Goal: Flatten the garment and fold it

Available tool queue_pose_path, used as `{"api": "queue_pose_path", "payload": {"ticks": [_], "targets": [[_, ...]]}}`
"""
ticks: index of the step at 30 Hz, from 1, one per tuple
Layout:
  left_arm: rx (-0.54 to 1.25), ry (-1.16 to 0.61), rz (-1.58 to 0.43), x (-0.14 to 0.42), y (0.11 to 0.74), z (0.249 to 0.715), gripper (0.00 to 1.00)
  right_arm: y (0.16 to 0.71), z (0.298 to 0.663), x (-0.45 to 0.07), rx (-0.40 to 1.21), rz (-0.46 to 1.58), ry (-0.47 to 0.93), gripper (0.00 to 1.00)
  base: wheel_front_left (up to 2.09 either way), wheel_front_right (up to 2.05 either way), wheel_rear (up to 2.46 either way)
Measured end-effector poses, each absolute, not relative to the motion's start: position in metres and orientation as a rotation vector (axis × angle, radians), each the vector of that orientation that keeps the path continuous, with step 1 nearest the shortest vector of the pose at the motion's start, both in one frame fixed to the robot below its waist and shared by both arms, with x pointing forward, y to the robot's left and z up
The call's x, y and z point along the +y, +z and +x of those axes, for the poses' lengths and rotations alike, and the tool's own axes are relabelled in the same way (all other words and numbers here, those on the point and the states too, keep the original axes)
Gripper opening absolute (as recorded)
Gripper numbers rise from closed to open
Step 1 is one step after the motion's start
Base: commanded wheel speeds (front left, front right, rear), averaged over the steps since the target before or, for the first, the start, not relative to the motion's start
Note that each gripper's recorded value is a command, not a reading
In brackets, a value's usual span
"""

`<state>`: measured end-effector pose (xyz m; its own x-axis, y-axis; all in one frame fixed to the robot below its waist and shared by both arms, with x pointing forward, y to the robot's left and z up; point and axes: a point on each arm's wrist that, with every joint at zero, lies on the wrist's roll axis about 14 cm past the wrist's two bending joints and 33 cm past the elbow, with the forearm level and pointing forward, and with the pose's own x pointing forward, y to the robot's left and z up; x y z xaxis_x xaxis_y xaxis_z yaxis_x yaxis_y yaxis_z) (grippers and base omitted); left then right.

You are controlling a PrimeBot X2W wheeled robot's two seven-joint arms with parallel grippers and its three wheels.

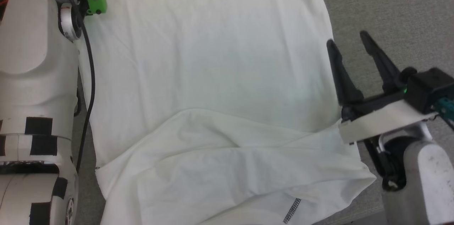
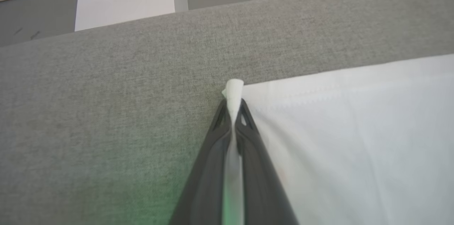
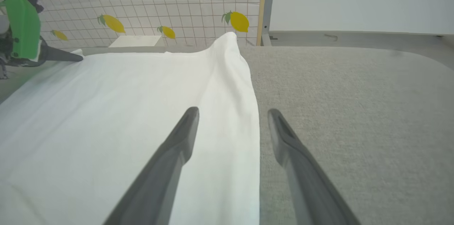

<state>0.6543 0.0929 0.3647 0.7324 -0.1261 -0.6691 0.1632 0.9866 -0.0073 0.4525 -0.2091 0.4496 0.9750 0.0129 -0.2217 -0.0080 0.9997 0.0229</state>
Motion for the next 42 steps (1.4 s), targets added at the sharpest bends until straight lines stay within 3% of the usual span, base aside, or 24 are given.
{"api": "queue_pose_path", "payload": {"ticks": [7,16,30,31,32,34,35,42], "targets": [[0.703,-0.217,0.061,0.091,0.368,0.654,0.0,0.468,0.54,-0.21,0.177,-0.036,0.066,1.0,0.0,0.0,0.0],[0.67,-0.263,0.056,0.097,0.372,0.648,0.0,0.424,0.625,-0.212,0.435,-0.022,0.042,1.0,0.0,0.0,0.0],[0.647,-0.254,0.045,0.117,0.36,0.644,0.0,0.356,0.654,-0.187,0.792,-0.086,0.06,1.0,0.0,0.0,0.0],[0.646,-0.255,0.044,0.117,0.359,0.644,0.0,0.355,0.655,-0.187,0.807,-0.087,0.059,0.84,0.0,0.0,0.0],[0.644,-0.255,0.044,0.117,0.359,0.644,0.0,0.355,0.655,-0.188,0.825,-0.09,0.056,0.44,0.0,0.0,0.0],[0.643,-0.256,0.045,0.117,0.36,0.644,0.0,0.356,0.654,-0.189,0.853,-0.1,0.05,0.09,0.0,0.0,0.0],[0.643,-0.256,0.045,0.117,0.361,0.644,0.0,0.358,0.653,-0.19,0.857,-0.105,0.048,0.0,0.0,0.0,0.0],[0.566,-0.248,0.042,0.121,0.375,0.644,0.0,0.37,0.645,-0.197,0.783,-0.108,0.035,0.0,0.0,0.0,0.0]]}}
